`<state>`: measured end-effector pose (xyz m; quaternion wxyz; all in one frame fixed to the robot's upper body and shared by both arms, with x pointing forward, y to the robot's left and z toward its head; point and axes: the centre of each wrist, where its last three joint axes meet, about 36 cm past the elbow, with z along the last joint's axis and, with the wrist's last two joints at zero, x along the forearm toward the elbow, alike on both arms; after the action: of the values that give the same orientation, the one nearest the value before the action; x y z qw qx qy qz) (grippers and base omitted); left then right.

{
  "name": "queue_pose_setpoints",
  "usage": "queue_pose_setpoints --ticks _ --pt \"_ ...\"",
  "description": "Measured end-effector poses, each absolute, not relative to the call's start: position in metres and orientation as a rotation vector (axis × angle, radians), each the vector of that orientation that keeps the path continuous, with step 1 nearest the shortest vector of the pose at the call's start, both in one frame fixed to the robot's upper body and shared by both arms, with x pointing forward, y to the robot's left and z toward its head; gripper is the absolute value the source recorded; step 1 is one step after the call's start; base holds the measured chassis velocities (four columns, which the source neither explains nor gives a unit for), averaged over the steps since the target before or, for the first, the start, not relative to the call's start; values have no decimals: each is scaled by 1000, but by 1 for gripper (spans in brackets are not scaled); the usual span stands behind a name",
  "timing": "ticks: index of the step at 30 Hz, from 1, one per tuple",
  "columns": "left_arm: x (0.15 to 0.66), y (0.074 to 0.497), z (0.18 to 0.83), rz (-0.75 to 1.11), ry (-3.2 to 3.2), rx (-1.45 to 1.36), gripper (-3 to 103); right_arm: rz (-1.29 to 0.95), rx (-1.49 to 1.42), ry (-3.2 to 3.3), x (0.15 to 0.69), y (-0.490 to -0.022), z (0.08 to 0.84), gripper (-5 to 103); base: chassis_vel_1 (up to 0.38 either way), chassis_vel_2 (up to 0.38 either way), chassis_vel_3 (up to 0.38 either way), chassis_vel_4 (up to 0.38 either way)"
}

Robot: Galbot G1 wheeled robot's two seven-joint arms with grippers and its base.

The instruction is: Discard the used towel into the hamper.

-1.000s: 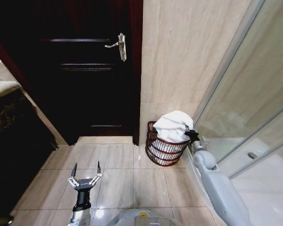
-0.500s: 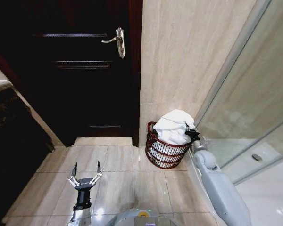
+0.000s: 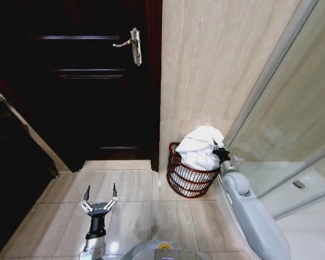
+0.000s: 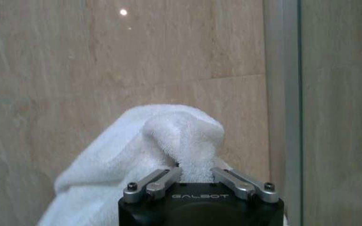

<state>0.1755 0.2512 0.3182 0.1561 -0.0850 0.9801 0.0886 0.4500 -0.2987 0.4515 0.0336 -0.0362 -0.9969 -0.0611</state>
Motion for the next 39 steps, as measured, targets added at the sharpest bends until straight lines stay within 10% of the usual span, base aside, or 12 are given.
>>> queue_pose_setpoints --ticks 10,32,39 --pt "179 250 315 248 2810 -243 100 -169 -104 -3011 409 -291 459 2 -71 76 78 -88" --pt "190 248 321 234 2847 -264 100 -95 -165 -3009 346 -267 492 88 -2 1 2 -2" --pt "202 250 329 198 2875 -274 100 -107 -190 -3028 313 -250 528 99 0 0 0 0"
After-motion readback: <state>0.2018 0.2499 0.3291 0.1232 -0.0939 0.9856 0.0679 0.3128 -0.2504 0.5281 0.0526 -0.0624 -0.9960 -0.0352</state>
